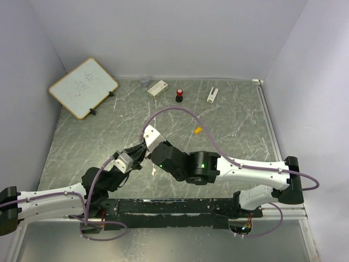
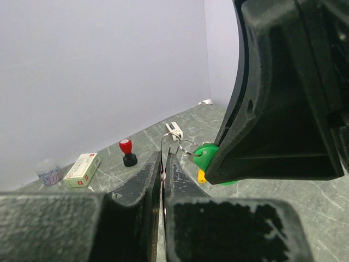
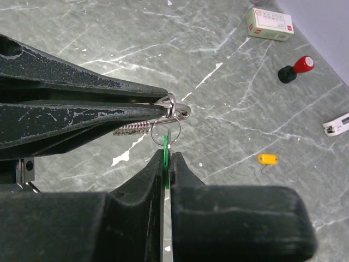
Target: Remove the keys from the keyring
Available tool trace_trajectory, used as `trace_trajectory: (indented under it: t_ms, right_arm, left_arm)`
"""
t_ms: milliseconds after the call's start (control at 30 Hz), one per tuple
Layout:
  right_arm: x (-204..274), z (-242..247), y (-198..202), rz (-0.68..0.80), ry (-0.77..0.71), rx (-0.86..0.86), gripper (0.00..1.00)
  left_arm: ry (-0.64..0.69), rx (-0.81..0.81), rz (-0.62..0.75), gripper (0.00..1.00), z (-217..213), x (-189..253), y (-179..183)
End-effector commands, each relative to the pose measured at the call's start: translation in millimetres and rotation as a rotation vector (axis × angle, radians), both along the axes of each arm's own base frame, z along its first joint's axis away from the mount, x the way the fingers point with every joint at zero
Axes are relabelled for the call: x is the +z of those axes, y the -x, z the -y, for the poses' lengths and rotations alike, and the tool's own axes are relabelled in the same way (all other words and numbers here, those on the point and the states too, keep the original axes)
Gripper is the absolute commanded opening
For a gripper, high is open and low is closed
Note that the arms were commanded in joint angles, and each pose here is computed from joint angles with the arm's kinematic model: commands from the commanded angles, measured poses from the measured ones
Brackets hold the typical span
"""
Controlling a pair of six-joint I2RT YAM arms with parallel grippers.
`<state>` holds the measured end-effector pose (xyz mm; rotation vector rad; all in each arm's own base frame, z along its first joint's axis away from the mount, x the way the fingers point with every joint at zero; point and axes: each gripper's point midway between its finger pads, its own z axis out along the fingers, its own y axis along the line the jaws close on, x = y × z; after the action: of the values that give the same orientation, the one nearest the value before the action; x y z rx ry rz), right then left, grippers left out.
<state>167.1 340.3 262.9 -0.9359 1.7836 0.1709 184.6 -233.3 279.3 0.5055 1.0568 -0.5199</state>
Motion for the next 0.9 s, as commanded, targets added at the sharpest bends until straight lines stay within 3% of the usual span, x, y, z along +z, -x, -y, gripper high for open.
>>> trace_trajectory:
  t_ms: [0, 333, 867]
  right_arm:
    - [-8.7, 3.4, 3.2, 0.006, 0.008, 0.03, 0.0]
    - [-8.1, -2.2, -10.4, 0.005, -0.001, 0.067, 0.0]
    - [-55.0, 19.8, -43.0, -0.115, 0.001, 0.064, 0.0]
  left_arm:
    - [0.136, 0.031, 0.047, 0.07, -15.6, 42.6, 0.1]
    - [0.139, -0.014, 0.065, 0.07, -11.8, 49.4, 6.8]
    - [0.223, -0.049, 0.118, 0.07, -20.7, 67.1, 17.4]
